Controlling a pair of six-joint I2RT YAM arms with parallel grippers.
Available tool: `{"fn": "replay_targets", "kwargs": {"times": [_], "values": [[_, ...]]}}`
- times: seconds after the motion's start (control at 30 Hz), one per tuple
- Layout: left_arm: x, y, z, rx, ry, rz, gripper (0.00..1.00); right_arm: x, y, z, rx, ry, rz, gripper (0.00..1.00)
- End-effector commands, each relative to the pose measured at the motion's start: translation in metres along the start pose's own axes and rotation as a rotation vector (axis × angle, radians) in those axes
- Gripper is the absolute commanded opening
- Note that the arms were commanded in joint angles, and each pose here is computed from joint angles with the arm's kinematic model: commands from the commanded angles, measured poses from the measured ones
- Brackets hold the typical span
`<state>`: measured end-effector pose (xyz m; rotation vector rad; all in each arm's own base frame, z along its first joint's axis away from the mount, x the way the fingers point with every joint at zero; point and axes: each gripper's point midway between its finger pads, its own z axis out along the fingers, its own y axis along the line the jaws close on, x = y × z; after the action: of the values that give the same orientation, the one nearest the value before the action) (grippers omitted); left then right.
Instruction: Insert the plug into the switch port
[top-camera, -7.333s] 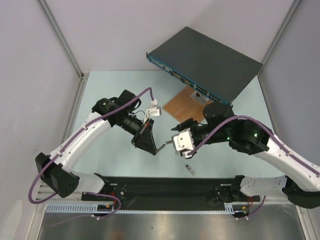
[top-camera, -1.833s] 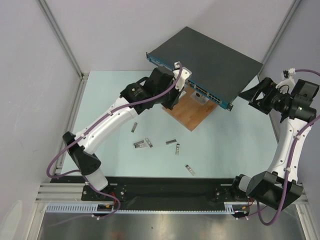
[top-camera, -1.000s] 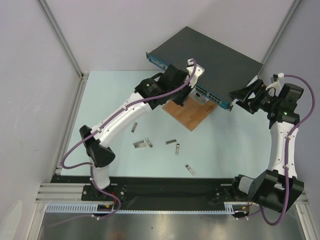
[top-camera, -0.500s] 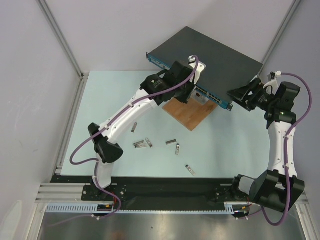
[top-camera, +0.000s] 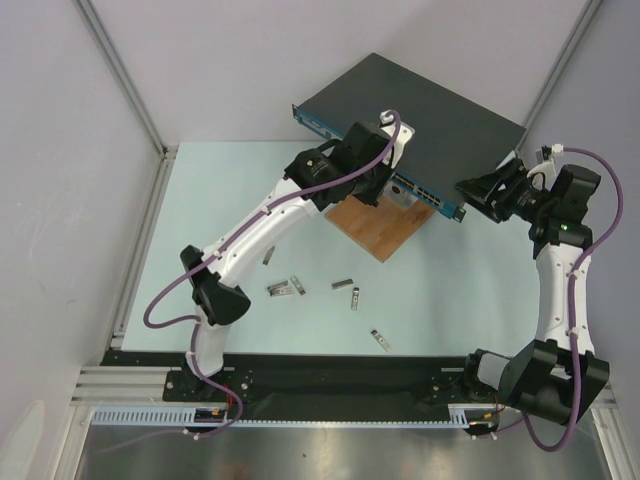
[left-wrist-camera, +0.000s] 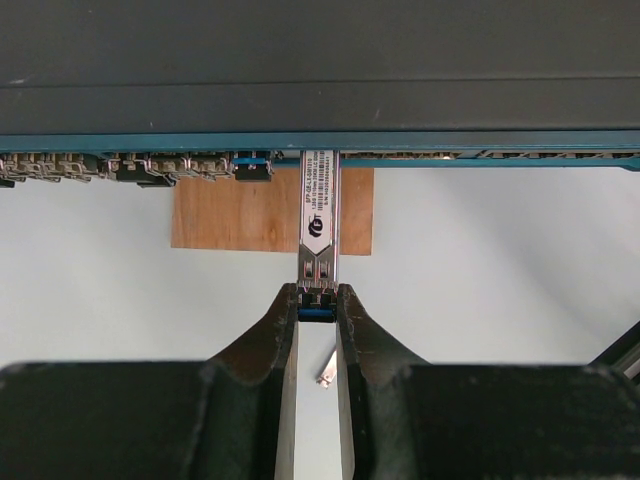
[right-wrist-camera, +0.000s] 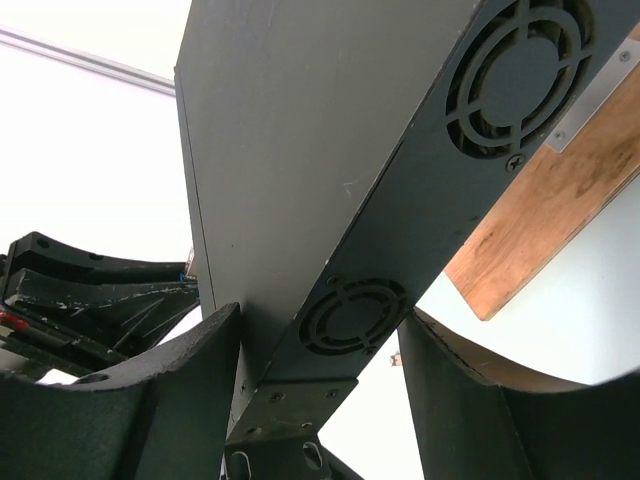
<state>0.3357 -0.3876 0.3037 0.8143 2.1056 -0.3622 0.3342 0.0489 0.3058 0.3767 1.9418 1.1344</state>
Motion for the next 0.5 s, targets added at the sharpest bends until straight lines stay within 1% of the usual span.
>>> {"fn": "replay_targets", "kwargs": {"times": [0.0,0.23,0.37,0.4,0.47], "values": [[-0.017,-0.001,-0.004,-0.018,-0.054,-0.025,0.00,0.006,0.011,0.003,-0.051,0.018,-0.063,0.36],[-0.017,0.000,0.002,-0.026,-0.058,-0.028,0.00,0.011,0.013,0.000,-0.061,0.030,-0.070,0.26],[-0.028,-0.001,-0.003,-0.018,-0.098,-0.036,0.00,0.013,0.011,0.001,-0.062,0.039,-0.075,0.20],[-0.031,-0.001,-0.005,-0.017,-0.107,-0.039,0.00,0.014,0.011,0.000,-0.064,0.043,-0.078,0.15],[-0.035,-0.003,-0.008,-0.010,-0.122,-0.038,0.00,0.015,0.010,0.001,-0.066,0.048,-0.077,0.10]]}}
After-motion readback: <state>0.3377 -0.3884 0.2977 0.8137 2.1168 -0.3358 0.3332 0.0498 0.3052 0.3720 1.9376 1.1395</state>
